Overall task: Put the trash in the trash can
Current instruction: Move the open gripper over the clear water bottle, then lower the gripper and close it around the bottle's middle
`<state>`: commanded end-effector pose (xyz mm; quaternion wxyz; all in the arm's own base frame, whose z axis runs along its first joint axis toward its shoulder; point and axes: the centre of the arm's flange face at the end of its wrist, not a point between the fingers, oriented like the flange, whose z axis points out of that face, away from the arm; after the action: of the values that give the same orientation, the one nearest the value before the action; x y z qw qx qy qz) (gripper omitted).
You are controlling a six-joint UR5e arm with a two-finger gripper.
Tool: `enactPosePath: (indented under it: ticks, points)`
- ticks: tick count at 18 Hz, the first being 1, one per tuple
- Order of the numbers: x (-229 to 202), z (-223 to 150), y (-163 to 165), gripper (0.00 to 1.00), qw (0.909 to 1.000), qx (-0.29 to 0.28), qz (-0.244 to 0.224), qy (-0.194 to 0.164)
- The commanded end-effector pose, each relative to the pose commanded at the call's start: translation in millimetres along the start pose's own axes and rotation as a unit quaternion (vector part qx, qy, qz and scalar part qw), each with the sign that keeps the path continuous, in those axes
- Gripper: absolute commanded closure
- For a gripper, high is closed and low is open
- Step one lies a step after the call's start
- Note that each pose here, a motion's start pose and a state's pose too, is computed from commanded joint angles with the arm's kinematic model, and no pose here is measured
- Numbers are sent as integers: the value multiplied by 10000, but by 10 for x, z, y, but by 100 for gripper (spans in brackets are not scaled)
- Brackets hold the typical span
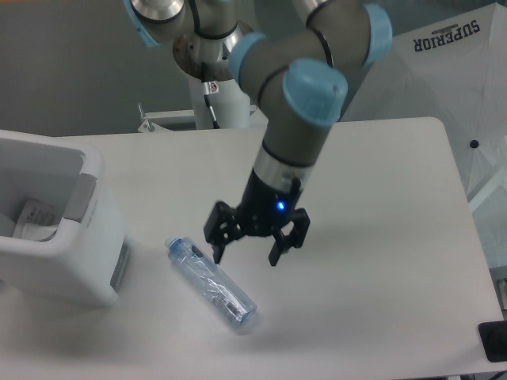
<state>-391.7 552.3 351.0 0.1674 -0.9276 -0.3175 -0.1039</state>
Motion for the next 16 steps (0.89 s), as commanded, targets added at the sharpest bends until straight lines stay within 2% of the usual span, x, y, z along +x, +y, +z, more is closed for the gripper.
enactPosePath:
  ticks: [3,8,12,16]
  points:
    - [16,360,-50,0,9986,-319,-282,-301]
    - [52,822,-123,0,9929,-886,-489,-622]
    - [60,1128,-223,0,9863,-1221,-706,-853]
    - [60,1399,-133,0,9783,-1603,-736,-1090]
